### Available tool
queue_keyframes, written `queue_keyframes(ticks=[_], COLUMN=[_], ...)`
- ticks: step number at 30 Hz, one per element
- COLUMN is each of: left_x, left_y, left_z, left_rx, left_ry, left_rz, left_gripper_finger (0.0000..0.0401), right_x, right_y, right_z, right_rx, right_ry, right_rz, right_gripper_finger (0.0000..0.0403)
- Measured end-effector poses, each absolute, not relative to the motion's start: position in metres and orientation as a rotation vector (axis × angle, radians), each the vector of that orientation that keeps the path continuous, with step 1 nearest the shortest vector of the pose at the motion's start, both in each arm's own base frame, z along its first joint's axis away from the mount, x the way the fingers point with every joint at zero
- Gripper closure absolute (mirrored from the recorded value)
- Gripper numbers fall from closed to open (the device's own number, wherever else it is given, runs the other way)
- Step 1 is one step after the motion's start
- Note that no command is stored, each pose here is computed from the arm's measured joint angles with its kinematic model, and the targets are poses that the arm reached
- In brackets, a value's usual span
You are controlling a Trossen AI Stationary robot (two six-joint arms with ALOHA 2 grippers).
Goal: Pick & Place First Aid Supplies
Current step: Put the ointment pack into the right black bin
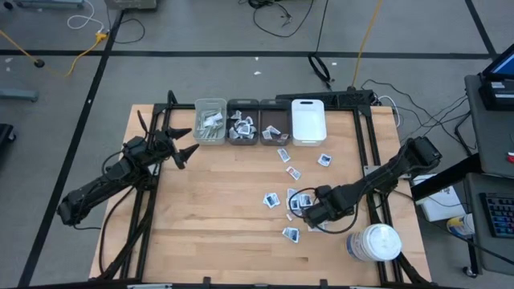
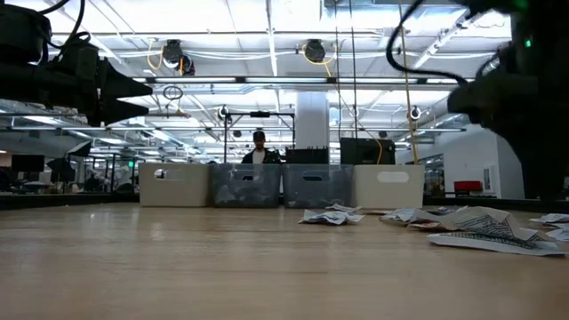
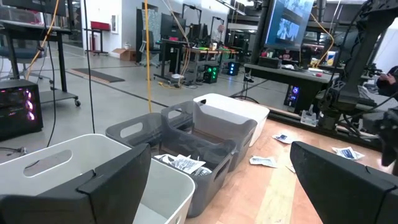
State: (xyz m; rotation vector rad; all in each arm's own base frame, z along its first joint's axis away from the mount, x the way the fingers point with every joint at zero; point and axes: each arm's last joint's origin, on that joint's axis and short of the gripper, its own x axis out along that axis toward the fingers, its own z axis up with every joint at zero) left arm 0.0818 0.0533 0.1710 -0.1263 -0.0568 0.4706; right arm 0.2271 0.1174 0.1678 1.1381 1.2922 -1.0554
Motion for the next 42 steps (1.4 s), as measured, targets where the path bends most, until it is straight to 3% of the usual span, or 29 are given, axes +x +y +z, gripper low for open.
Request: queue_keyframes(ticks=[11,24,33,42], left_x=[0.082,0.082,0.082,0.082], left_y=[0.053,0.053,0.053,0.053], left_z=[0.171,0.171,0.171,0.171], left_rx=[-0.126,-0.126,-0.126,-0.126], left_ry=[-0.057,-0.057,-0.057,-0.058], left_rz=[0.470,0.471,0.471,0.470], left_gripper_finger=[0.0009,0.0009,0.0009,0.0009], right_x=[0.216,0.217,0.220,0.222], right_y=[0.105,0.103,0.097,0.091], right_z=[0.138,0.137,0.146,0.188], right_rx=[1.164,1.113,1.083,1.026], right_ry=[1.307,1.331,1.384,1.459], right_rz=[-1.031,-0.990,-0.914,-0.799], right_gripper_finger=[0.0215,0.0393,0.0400,0.0401])
